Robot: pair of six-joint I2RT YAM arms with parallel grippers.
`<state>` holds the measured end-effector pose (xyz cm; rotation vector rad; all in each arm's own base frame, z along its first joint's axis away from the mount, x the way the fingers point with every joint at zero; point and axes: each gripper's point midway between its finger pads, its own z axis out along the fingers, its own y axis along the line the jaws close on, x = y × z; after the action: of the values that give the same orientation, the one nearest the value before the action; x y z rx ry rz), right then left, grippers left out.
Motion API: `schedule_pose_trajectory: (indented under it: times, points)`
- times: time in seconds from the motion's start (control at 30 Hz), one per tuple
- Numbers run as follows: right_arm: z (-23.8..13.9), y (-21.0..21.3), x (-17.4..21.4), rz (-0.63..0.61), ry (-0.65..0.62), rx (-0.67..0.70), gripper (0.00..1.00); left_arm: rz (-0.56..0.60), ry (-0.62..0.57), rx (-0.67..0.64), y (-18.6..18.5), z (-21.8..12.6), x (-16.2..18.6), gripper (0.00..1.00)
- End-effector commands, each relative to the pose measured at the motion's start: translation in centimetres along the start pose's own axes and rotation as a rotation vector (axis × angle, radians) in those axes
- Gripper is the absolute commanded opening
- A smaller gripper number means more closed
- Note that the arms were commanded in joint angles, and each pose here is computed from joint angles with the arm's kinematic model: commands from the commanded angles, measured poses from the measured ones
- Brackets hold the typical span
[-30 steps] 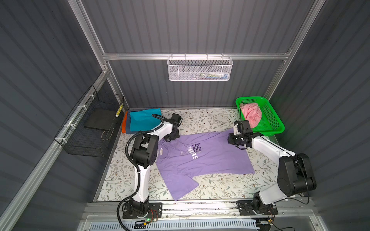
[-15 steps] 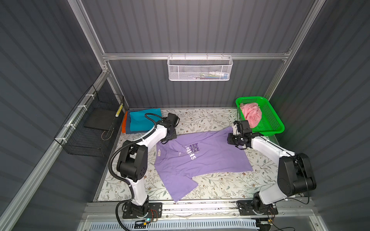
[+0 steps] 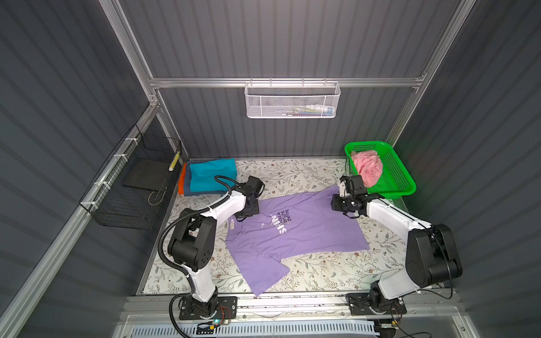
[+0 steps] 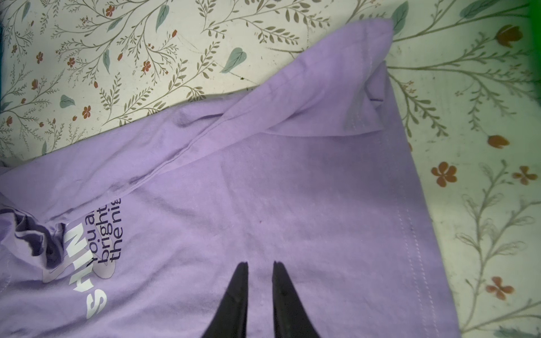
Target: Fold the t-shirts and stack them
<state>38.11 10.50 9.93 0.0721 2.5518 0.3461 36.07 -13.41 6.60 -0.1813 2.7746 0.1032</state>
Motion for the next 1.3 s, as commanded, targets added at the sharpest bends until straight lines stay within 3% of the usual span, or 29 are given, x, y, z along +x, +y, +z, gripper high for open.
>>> schedule_pose_trajectory:
  times: [0.0, 0.2, 0.27, 0.43, 0.53, 0.6, 0.77, 0.9, 1.03, 1.27]
  points:
    - [-0.6, 0.3, -0.7, -0.003, -0.017, -0.002, 0.20, -0.005, 0.013, 0.012, 0.4, -1.0, 1.5, 0.00]
    - [-0.2, 0.4, -0.8, 0.002, -0.017, -0.005, 0.20, 0.009, 0.085, -0.013, 1.9, -0.4, 6.6, 0.00]
    - [-0.1, 0.4, -0.9, 0.004, -0.016, -0.006, 0.20, 0.011, 0.121, -0.030, 2.6, 0.4, 8.6, 0.05]
    - [0.0, 0.4, -1.6, 0.007, -0.022, 0.007, 0.21, 0.019, 0.206, -0.113, 4.7, 2.4, 12.2, 0.28]
    - [-0.1, 0.5, -2.6, 0.002, -0.036, 0.020, 0.21, 0.023, 0.186, -0.180, 5.8, 1.7, 11.4, 0.52]
    - [0.0, 0.8, -3.2, -0.008, -0.045, 0.025, 0.22, 0.021, 0.136, -0.208, 6.1, 0.3, 9.6, 0.60]
    - [0.8, 3.4, -4.5, -0.093, -0.061, 0.036, 0.21, 0.001, -0.029, -0.234, 6.0, -4.2, 4.0, 0.53]
    - [2.4, 9.1, -4.3, -0.167, -0.028, -0.098, 0.15, -0.006, -0.143, -0.230, 5.2, -6.0, 0.1, 0.37]
    - [4.4, 15.9, -2.0, -0.210, 0.050, -0.269, 0.12, -0.024, -0.150, -0.222, 4.5, -4.3, -1.9, 0.25]
    - [6.7, 25.2, 3.3, -0.178, 0.206, -0.535, 0.12, -0.146, -0.060, -0.076, 4.0, 2.2, -2.7, 0.24]
